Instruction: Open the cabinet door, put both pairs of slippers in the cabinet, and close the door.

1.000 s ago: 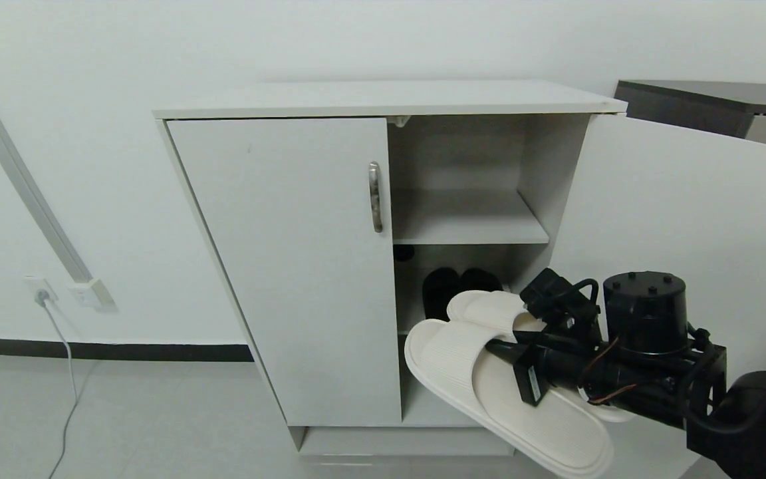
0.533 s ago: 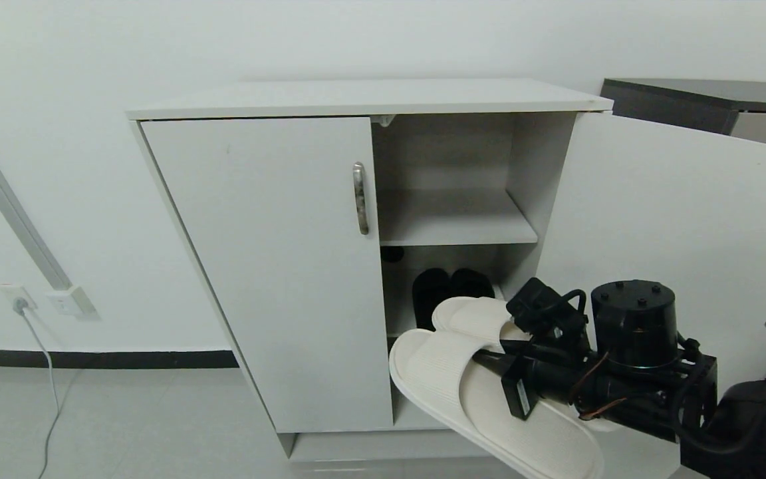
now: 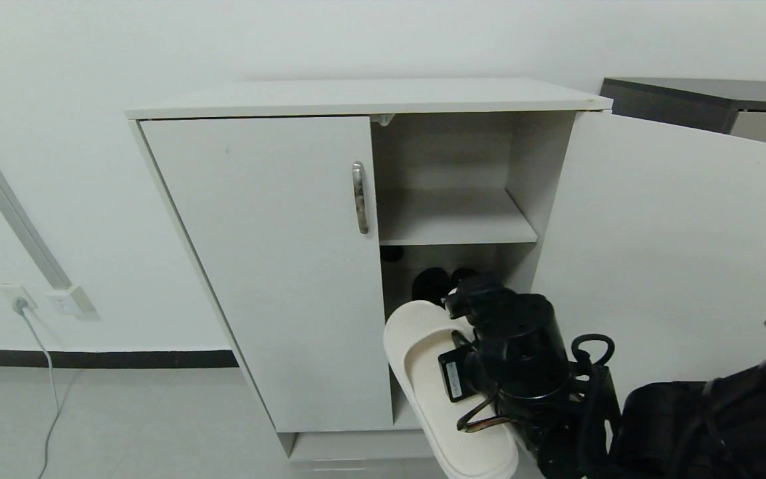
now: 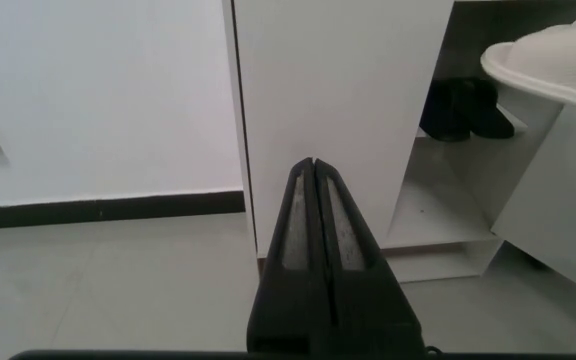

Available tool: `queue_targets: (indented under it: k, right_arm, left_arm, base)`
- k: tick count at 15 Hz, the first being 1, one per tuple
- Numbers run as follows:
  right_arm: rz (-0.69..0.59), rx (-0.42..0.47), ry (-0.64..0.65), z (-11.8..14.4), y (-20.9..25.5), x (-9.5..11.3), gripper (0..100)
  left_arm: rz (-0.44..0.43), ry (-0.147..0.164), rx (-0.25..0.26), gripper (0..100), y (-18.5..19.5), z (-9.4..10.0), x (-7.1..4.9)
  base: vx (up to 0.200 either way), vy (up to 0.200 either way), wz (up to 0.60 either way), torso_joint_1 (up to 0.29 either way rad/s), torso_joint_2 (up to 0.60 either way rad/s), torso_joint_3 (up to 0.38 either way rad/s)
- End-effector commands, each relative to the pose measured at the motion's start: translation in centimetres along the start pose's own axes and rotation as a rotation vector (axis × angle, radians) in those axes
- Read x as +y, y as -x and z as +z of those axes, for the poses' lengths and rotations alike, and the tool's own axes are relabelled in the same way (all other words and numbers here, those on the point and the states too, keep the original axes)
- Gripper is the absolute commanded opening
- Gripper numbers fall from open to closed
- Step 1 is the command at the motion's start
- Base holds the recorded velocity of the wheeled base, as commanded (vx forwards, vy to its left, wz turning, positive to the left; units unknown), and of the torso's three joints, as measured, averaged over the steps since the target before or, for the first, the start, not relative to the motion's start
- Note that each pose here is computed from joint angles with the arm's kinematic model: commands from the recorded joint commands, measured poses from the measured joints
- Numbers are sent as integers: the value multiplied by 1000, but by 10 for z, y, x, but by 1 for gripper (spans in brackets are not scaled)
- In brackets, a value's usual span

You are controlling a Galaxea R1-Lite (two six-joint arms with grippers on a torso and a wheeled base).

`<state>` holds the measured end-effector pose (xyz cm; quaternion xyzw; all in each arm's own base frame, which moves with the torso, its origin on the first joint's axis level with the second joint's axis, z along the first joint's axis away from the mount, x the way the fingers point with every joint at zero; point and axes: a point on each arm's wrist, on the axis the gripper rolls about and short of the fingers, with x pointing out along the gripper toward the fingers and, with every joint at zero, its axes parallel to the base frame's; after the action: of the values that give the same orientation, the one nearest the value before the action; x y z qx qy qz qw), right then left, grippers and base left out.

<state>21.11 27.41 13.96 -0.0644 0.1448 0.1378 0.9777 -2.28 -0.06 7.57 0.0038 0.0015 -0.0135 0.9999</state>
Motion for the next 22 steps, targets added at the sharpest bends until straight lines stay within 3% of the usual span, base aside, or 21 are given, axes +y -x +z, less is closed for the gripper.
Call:
queue_targets:
  k: [1, 3, 9, 18, 22]
  right_arm:
    - [-69, -13, -52, 19, 2, 18, 0]
    - [-131, -14, -126, 36, -3, 16, 0]
    - [-242, -90, -143, 68, -28, -10, 0]
    - [-227, -100, -152, 75, -35, -14, 0]
    - [-216, -110, -156, 80, -35, -13, 0]
  left_arm:
    - [-1, 0, 1, 0, 0, 0, 0]
    - [-1, 0, 1, 0, 0, 0, 0]
    - [-1, 0, -2, 0, 0, 0, 0]
    - [-1, 0, 1, 0, 0, 0, 0]
    - [-1, 0, 1, 0, 0, 0, 0]
  base:
    - [0, 0, 0, 0, 0, 0]
    - [0, 0, 0, 0, 0, 0]
    - [0, 0, 0, 0, 0, 0]
    - [0, 0, 0, 0, 0, 0]
    - [200, 0, 0, -2, 2, 4]
